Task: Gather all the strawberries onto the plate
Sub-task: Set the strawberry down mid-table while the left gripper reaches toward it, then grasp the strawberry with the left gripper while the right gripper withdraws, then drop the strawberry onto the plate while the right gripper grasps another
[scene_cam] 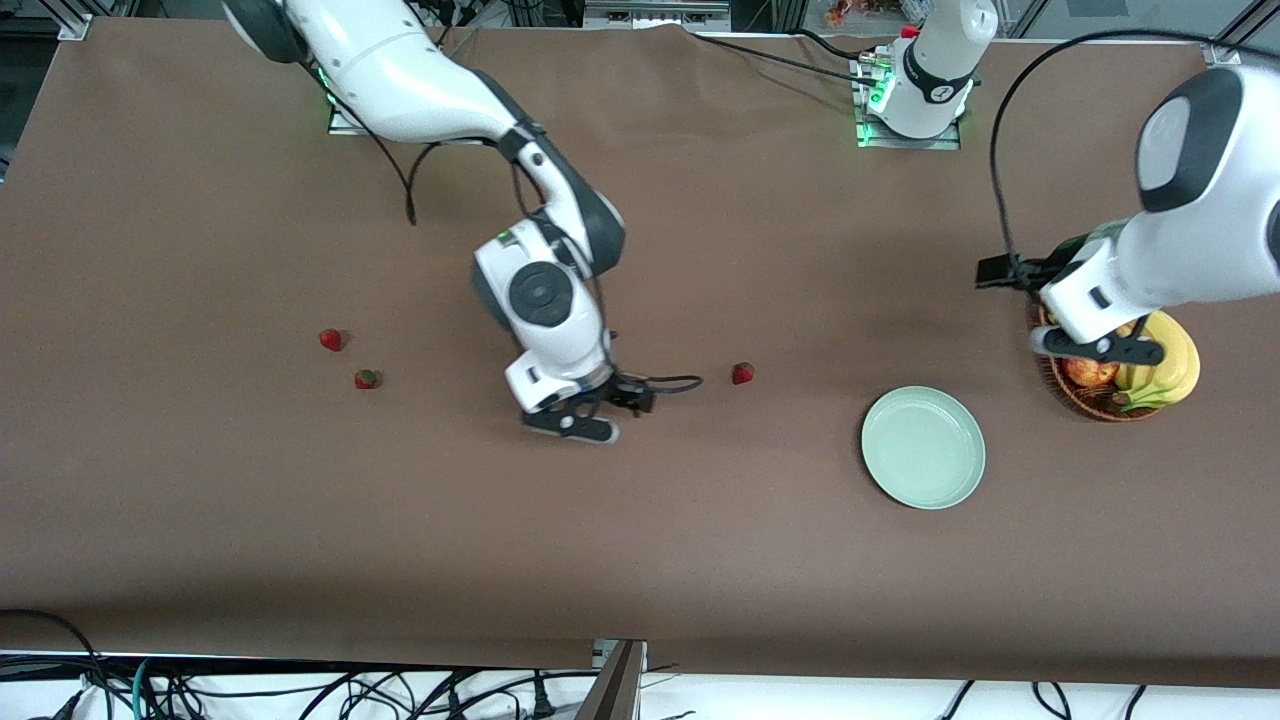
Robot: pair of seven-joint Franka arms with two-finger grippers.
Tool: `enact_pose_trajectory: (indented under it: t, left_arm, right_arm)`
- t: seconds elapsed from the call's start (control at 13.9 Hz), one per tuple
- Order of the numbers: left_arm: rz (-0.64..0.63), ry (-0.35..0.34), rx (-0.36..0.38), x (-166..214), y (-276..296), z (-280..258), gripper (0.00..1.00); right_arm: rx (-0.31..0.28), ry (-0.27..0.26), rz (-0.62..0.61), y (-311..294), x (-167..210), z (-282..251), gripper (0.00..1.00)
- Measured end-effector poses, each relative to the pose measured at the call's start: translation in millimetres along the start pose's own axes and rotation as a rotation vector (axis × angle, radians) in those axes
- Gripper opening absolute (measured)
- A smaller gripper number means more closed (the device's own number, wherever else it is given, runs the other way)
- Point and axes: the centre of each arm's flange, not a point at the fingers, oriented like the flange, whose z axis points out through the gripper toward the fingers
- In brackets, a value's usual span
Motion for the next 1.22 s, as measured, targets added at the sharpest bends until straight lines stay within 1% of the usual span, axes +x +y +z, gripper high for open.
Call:
enact_pose_trajectory:
  t: [0.14, 0.29, 0.43, 0.58, 0.72, 0.79, 0.93, 1.08, 1.22]
  left_arm:
    - [0.019, 0.075, -0.038, 38.8, 19.1, 34.5, 1.00]
    - [0.053, 0.114, -0.039, 71.3, 46.2, 79.4, 1.00]
    - [0.115, 0.136, -0.010, 89.4, 105.6, 129.0, 1.00]
    - [0.158, 0.196, 0.042, 101.6, 163.2, 179.7, 1.00]
    - [0.188, 0.201, 0.057, 107.0, 184.7, 218.4, 1.00]
    - [0.199, 0.191, 0.063, 108.1, 190.0, 233.8, 1.00]
    - [0.188, 0.162, 0.082, 102.2, 210.3, 260.9, 1.00]
    - [0.162, 0.155, 0.136, 94.7, 230.0, 280.4, 1.00]
    - [0.131, 0.152, 0.158, 90.0, 241.0, 291.9, 1.00]
  right_arm:
    - [-0.069, -0.071, -0.075, 56.8, 28.0, -13.9, 1.00]
    - [-0.119, -0.135, -0.107, 113.5, 52.6, -14.3, 1.00]
    - [-0.152, -0.171, -0.128, 158.7, 69.0, -10.6, 1.00]
    - [-0.186, -0.197, -0.138, 192.7, 74.2, -3.0, 1.00]
    - [-0.216, -0.226, -0.146, 220.2, 73.1, 7.0, 1.00]
    - [-0.224, -0.234, -0.151, 232.3, 71.8, 11.9, 1.00]
    - [-0.230, -0.226, -0.150, 253.8, 67.1, 25.0, 1.00]
    - [-0.228, -0.209, -0.142, 269.1, 57.7, 42.4, 1.00]
    - [-0.225, -0.204, -0.137, 279.2, 46.1, 57.6, 1.00]
